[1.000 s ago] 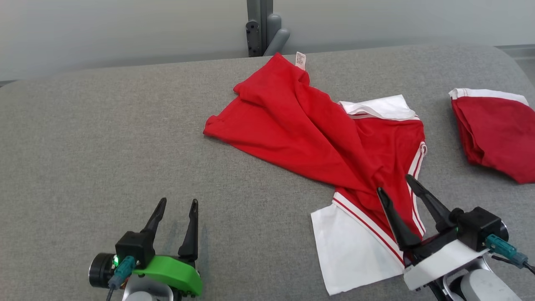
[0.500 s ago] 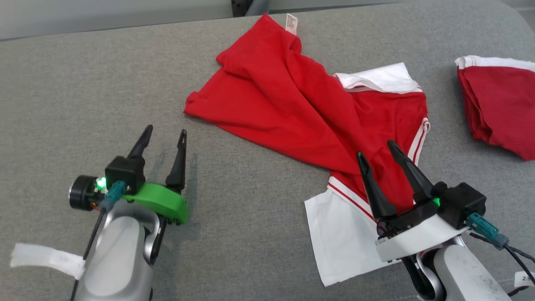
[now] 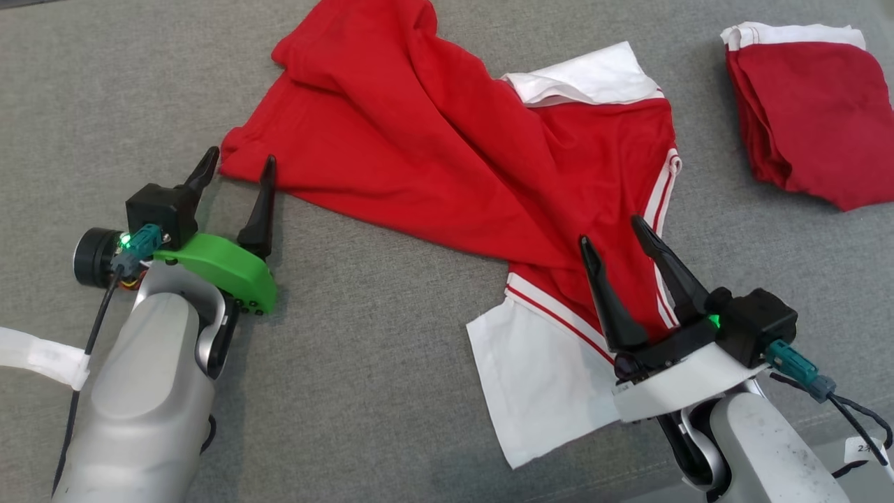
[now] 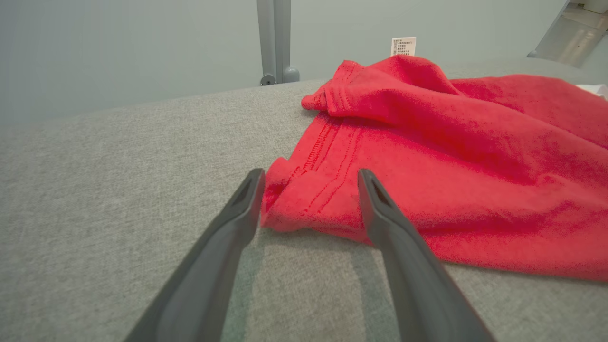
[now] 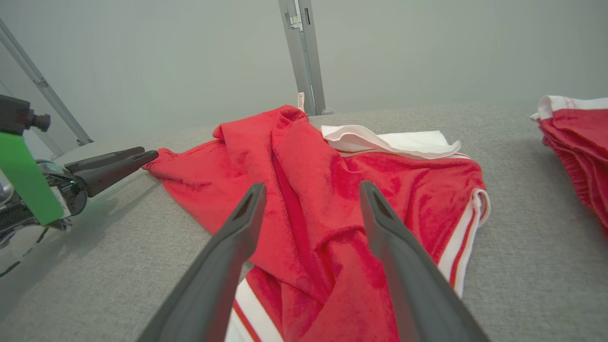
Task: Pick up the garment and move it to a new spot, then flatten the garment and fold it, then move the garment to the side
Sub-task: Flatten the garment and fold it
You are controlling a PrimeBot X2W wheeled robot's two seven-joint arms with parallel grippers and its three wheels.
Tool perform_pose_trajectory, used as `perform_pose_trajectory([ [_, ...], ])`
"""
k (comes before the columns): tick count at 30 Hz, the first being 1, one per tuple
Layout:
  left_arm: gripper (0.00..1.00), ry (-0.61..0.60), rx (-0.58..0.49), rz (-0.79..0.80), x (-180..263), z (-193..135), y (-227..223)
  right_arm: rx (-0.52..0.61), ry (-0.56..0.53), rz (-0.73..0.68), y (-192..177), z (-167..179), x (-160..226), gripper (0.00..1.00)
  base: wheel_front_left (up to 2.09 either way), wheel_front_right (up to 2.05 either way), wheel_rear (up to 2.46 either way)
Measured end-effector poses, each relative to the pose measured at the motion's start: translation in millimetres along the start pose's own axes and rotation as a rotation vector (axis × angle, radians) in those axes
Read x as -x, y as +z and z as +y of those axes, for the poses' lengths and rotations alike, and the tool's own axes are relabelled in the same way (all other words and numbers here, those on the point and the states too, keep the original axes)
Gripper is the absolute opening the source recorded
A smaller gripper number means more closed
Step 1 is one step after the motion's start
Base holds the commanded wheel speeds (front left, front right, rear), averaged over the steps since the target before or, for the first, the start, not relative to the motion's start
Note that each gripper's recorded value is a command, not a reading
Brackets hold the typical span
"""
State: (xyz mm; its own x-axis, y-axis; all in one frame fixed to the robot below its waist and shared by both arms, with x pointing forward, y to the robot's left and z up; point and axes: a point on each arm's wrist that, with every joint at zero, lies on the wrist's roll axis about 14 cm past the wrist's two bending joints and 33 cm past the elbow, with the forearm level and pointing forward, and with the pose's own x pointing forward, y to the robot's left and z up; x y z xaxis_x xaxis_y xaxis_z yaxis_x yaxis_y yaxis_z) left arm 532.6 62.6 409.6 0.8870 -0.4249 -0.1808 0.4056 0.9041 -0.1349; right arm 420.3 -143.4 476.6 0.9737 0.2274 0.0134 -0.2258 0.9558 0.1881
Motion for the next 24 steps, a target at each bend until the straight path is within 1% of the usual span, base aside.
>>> perform_pose_trajectory([
  [4, 1.0, -0.015, 0.012, 0.049, -3.5, -2.7, -19.8, 0.016, -0.016, 0.031, -9.4, -6.3, 2.5, 1.0, 0.0, 0.0, 0.0],
  [10, 1.0, -0.014, 0.03, 0.056, -3.6, -0.5, -23.2, 0.018, -0.017, 0.031, -10.0, -7.7, -0.8, 1.0, 0.0, 0.0, 0.0],
  [11, 0.97, -0.012, 0.031, 0.056, -3.2, 0.3, -23.4, 0.017, -0.016, 0.032, -10.2, -7.5, -1.0, 1.0, 0.0, 0.0, 0.0],
  [12, 0.66, -0.011, 0.03, 0.061, -2.5, 1.1, -24.7, 0.016, -0.015, 0.032, -10.5, -7.1, -1.1, 1.0, 0.0, 0.0, 0.0],
  [13, 0.44, -0.011, 0.028, 0.068, -1.8, 1.7, -26.6, 0.016, -0.014, 0.033, -10.9, -6.8, -1.2, 1.0, 0.0, 0.0, 0.0],
  [14, 0.19, -0.014, 0.029, 0.071, -1.7, 1.0, -27.8, 0.014, -0.014, 0.034, -11.2, -6.5, -1.3, 1.0, 0.0, 0.0, 0.0],
  [15, 0.0, -0.019, 0.028, 0.074, -1.9, -0.4, -28.4, 0.012, -0.014, 0.035, -11.6, -6.2, -1.4, 1.0, 0.0, 0.0, 0.0],
  [20, 0.0, -0.034, 0.024, 0.058, -3.4, -3.2, -21.6, 0.006, -0.017, 0.035, -11.7, -6.7, -1.4, 1.0, 0.0, 0.0, 0.0],
  [24, 0.0, -0.019, 0.037, -0.015, -0.6, -1.5, 2.7, 0.003, -0.028, 0.016, -5.2, -8.3, -0.5, 1.0, 0.0, 0.0, 0.0],
])
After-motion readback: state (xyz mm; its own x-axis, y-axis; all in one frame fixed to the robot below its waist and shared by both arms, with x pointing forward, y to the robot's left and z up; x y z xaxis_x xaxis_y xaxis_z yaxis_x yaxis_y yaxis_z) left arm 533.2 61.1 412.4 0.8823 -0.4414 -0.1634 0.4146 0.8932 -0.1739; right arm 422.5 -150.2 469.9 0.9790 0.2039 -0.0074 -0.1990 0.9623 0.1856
